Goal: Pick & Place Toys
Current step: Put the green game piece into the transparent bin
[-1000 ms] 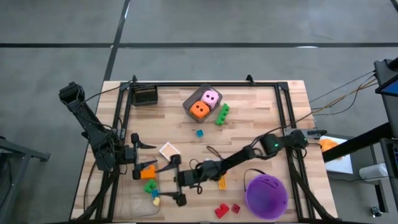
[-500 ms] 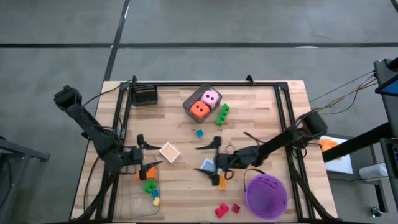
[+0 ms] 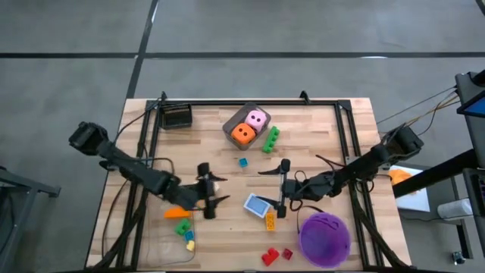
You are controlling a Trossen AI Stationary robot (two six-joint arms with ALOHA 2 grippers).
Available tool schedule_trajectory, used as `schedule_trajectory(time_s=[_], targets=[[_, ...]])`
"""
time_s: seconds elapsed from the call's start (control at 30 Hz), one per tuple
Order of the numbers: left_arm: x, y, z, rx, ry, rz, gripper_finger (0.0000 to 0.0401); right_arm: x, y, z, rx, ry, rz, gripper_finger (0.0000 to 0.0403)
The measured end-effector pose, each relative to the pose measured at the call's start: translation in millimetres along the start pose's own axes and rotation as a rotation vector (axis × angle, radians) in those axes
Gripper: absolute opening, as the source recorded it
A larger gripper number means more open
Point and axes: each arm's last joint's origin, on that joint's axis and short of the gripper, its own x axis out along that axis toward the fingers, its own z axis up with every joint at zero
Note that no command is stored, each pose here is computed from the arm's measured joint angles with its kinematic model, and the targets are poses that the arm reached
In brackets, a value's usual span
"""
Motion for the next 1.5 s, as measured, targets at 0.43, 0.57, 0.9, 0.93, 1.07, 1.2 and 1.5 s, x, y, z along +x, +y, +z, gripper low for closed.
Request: schedule_trajectory(time_s=[0.43,0.57,0.9,0.93,1.07,1.2,1.5], targets=[[100.5,61.8,38.9,-0.258,0.088,0.057,0.0271,-18.9,15.1,10.9,-0.055,0.001,-0.094,0.0368],[130.0,81.0,35.9,-0.326,0.134,0.070,0.0271,-36.8,22.1,32.9,-0.073,-0.087,-0.065,0.0368],[186.6,123.2,28.7,-0.449,0.226,0.129,0.0271,-72.0,28.3,65.7,-0.042,-0.197,0.022,0.0368],[192.5,126.5,28.9,-0.456,0.225,0.137,0.0271,-72.7,28.8,65.6,-0.045,-0.196,0.023,0.0368],[210.4,134.9,28.4,-0.463,0.248,0.161,0.0271,-71.7,31.5,61.6,-0.065,-0.176,0.008,0.0368],[222.8,139.5,30.8,-0.457,0.284,0.161,0.0271,-70.0,33.1,58.3,-0.079,-0.162,-0.004,0.0368],[236.5,143.5,28.1,-0.447,0.372,0.178,0.0271,-69.8,33.0,58.3,-0.081,-0.158,-0.017,0.0368]])
